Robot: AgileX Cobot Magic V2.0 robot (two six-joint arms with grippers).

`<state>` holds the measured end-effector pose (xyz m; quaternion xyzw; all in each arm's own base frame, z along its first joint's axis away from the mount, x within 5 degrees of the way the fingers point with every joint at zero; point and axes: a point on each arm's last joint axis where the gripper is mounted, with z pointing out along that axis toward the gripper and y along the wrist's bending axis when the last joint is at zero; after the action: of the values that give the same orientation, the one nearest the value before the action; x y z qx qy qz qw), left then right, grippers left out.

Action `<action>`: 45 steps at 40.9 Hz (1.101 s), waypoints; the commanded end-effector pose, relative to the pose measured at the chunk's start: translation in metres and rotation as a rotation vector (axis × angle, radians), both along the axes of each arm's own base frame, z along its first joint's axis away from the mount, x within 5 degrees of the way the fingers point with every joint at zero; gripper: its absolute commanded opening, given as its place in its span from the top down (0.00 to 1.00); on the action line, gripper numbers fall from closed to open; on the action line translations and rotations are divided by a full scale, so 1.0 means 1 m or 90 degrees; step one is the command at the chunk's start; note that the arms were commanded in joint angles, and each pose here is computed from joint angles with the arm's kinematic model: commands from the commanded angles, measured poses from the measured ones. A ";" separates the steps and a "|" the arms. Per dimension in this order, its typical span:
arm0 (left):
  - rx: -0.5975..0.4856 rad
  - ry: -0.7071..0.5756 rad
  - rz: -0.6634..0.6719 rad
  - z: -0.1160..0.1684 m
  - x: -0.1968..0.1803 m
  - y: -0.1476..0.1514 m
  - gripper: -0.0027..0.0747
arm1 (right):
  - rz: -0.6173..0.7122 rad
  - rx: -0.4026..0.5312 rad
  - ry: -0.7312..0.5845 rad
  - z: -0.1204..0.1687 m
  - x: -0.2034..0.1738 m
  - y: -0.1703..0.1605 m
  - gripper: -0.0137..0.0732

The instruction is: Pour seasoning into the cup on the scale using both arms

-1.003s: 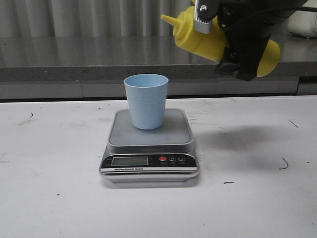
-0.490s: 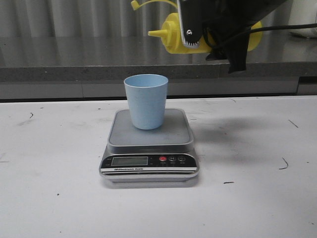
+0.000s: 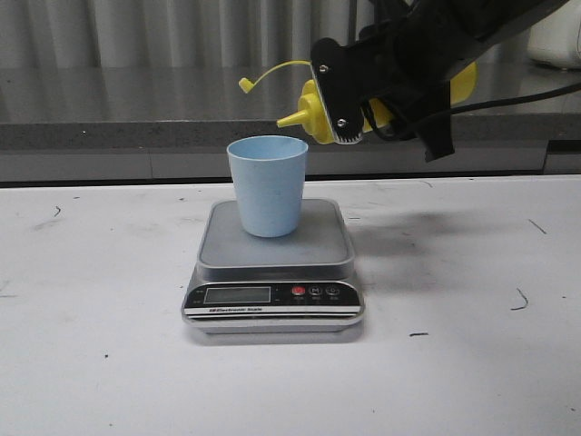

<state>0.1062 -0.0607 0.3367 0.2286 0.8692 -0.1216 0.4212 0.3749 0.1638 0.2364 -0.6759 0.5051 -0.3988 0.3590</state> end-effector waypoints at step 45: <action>-0.036 -0.049 -0.002 0.013 0.002 -0.003 0.42 | -0.223 0.537 0.022 0.088 -0.022 -0.075 0.50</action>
<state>0.1062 -0.0607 0.3367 0.2286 0.8692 -0.1216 0.4212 0.3639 0.1020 0.2861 -0.4332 0.7414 -0.2364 0.4547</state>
